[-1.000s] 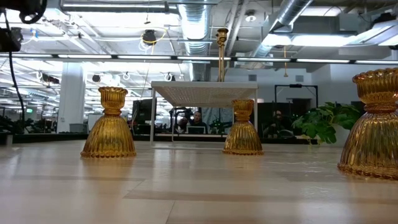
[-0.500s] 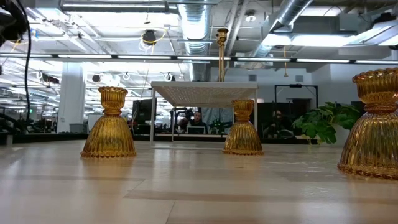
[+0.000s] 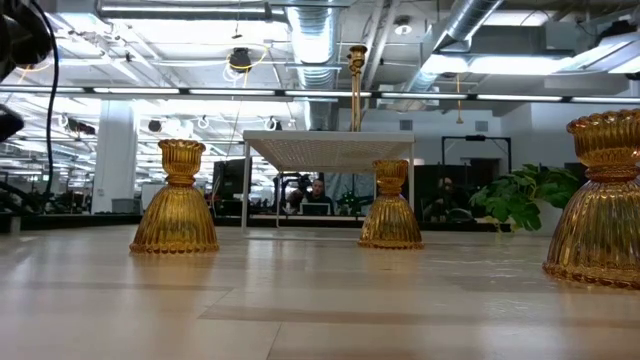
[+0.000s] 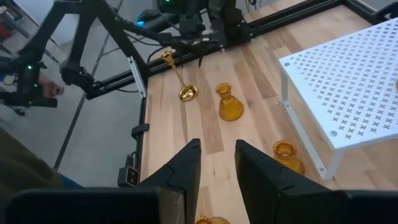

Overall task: Pick & Place candle stick holders
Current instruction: Align the gold candle holder with the other gold candle holders on the shelf

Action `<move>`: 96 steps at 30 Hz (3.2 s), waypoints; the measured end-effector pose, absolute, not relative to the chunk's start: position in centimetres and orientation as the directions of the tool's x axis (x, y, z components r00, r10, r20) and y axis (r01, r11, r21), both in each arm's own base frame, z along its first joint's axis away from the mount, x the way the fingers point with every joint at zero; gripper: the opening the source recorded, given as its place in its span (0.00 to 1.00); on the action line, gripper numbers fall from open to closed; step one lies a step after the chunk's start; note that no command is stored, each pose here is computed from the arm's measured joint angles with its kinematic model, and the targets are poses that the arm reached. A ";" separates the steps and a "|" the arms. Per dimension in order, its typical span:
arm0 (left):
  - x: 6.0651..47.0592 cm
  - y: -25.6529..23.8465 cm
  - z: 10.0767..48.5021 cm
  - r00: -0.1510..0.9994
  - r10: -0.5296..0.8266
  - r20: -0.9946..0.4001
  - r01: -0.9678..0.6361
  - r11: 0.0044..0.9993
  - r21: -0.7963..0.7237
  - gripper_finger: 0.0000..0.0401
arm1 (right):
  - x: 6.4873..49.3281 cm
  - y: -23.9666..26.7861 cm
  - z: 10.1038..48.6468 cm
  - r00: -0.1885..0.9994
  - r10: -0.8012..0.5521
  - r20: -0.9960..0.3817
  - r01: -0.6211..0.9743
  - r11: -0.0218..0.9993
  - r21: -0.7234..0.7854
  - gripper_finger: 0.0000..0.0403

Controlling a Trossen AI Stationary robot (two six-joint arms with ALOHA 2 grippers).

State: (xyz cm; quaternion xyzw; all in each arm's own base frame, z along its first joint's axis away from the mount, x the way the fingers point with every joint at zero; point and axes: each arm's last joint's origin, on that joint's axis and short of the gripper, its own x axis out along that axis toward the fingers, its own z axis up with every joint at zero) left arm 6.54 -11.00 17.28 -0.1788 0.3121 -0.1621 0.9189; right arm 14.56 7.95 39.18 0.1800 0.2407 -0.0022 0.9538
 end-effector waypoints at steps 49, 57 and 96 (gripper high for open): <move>8.4 -14.6 17.1 0.837 -0.420 -0.351 0.283 0.881 -0.380 0.06 | 15.1 7.2 39.4 0.901 0.018 -0.434 0.154 0.921 0.357 0.23; 8.7 -14.5 18.3 0.918 -0.326 -0.224 0.208 0.879 -0.428 0.06 | 15.1 7.2 39.4 0.900 0.015 -0.436 0.147 0.930 0.336 0.23; 30.4 0.2 34.2 0.930 0.351 -0.107 -0.366 0.904 -0.220 0.05 | 10.3 3.1 41.5 0.927 -0.280 -0.248 0.307 0.949 0.074 0.23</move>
